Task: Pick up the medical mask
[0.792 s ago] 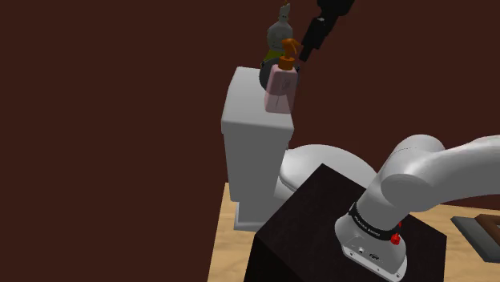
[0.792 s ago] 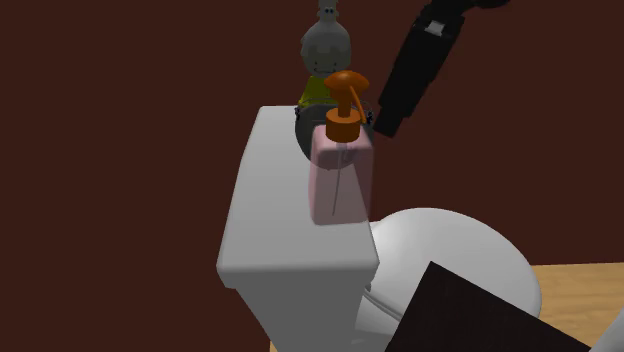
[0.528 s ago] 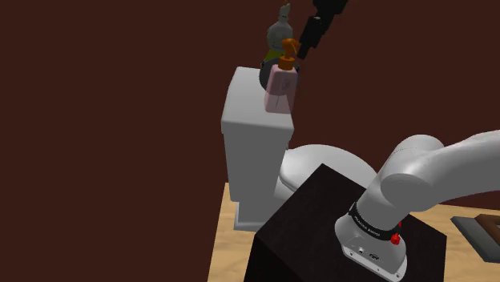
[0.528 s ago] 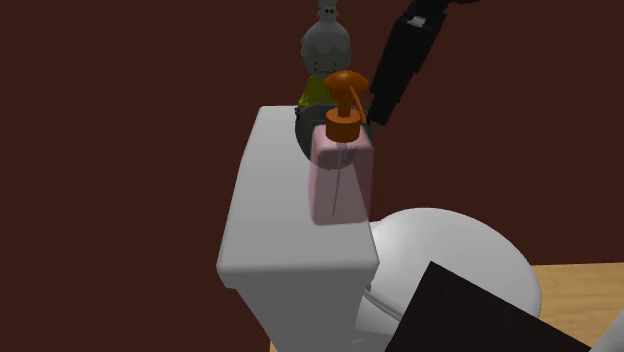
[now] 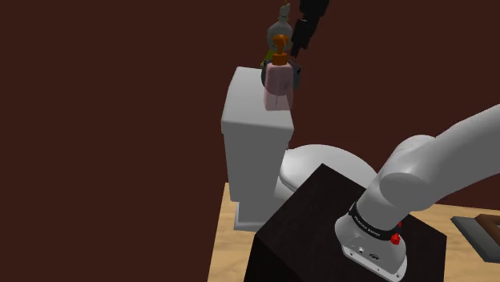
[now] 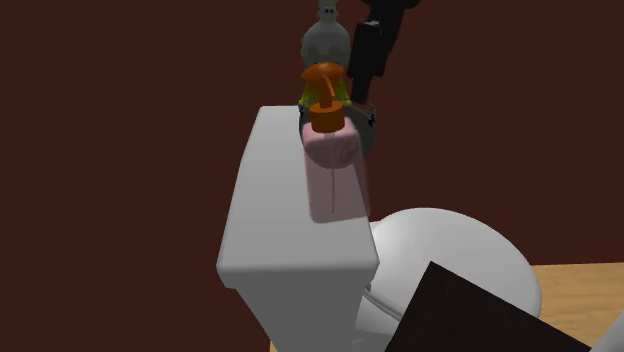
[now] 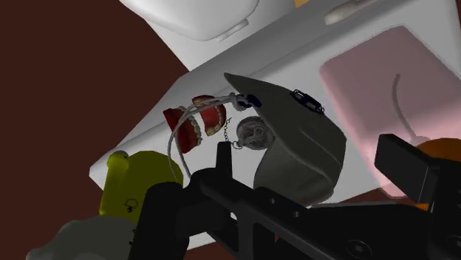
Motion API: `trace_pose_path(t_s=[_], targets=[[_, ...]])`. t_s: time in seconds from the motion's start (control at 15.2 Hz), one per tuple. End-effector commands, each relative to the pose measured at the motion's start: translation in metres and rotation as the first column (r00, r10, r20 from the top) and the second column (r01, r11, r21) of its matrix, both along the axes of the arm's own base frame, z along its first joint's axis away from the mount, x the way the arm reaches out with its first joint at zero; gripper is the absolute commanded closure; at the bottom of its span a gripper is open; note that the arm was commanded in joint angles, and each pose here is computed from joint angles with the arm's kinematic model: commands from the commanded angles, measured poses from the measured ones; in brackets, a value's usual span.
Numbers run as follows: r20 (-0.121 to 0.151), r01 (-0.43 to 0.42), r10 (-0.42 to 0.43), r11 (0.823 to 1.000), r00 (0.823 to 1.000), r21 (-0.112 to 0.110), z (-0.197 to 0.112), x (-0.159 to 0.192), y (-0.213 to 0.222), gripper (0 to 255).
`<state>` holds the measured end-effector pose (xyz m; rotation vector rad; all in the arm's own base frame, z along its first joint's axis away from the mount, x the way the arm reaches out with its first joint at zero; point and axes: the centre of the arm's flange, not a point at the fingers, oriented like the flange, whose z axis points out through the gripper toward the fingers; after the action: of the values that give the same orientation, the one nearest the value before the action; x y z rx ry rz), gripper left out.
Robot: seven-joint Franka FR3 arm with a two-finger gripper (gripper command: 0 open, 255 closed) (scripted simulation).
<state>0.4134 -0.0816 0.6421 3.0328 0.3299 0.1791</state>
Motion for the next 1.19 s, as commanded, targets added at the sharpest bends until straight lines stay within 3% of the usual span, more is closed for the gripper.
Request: trace_pose_path(t_s=[0.0,0.46,1.12], targets=[[-0.033,-0.006,0.006,1.000,0.999,0.009,-0.009,0.022,-0.023,0],[-0.140,-0.021,0.027,0.999,0.990,0.044,-0.041,0.095,-0.093,0],[-0.141,-0.021,0.027,0.999,0.990,0.044,-0.081,0.096,-0.094,0]])
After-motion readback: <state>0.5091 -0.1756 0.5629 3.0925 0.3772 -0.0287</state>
